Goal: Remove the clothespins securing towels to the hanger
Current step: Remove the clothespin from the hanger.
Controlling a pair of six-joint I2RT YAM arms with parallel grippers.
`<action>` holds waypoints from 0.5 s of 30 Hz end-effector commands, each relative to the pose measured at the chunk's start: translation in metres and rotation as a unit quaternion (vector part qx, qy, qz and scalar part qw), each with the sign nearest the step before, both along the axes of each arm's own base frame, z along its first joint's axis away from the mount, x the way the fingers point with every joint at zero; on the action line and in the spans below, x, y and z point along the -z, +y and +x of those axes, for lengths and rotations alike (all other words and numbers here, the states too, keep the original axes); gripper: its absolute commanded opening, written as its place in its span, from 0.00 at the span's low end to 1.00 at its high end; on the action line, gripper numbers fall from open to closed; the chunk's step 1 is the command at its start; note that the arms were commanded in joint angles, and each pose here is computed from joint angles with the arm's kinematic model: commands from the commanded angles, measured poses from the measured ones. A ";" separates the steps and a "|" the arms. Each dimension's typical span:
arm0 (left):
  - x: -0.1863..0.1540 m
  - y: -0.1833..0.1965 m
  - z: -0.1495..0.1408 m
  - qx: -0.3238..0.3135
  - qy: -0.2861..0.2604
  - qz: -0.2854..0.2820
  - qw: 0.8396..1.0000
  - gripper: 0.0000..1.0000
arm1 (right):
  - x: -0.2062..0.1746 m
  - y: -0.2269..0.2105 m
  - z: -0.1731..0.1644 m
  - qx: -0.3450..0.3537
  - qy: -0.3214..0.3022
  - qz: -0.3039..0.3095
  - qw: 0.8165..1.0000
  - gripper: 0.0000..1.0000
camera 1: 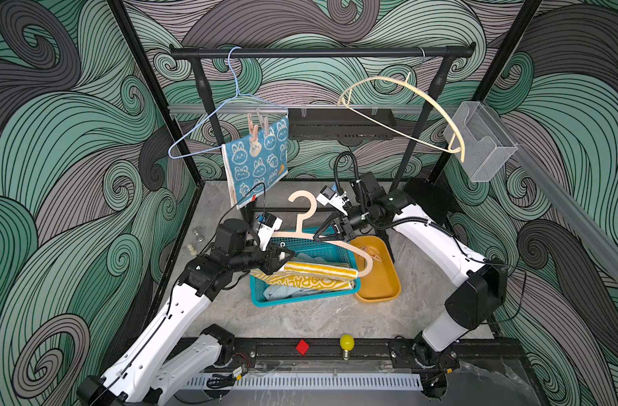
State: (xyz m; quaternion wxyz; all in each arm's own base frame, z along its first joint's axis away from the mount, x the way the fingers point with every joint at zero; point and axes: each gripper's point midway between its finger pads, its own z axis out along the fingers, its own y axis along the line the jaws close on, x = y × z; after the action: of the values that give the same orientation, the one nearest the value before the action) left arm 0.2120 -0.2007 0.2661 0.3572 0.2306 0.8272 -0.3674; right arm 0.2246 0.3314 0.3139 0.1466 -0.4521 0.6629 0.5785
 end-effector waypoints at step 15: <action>-0.019 -0.005 -0.002 0.011 -0.007 -0.033 0.999 0.15 | -0.003 0.004 0.002 -0.014 -0.009 0.017 1.000 0.00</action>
State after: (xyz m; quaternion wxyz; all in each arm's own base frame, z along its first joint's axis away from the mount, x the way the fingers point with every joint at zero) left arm 0.2132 -0.1996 0.2660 0.3537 0.2186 0.8305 -0.3707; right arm 0.2255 0.3316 0.3125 0.1449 -0.4506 0.6643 0.5785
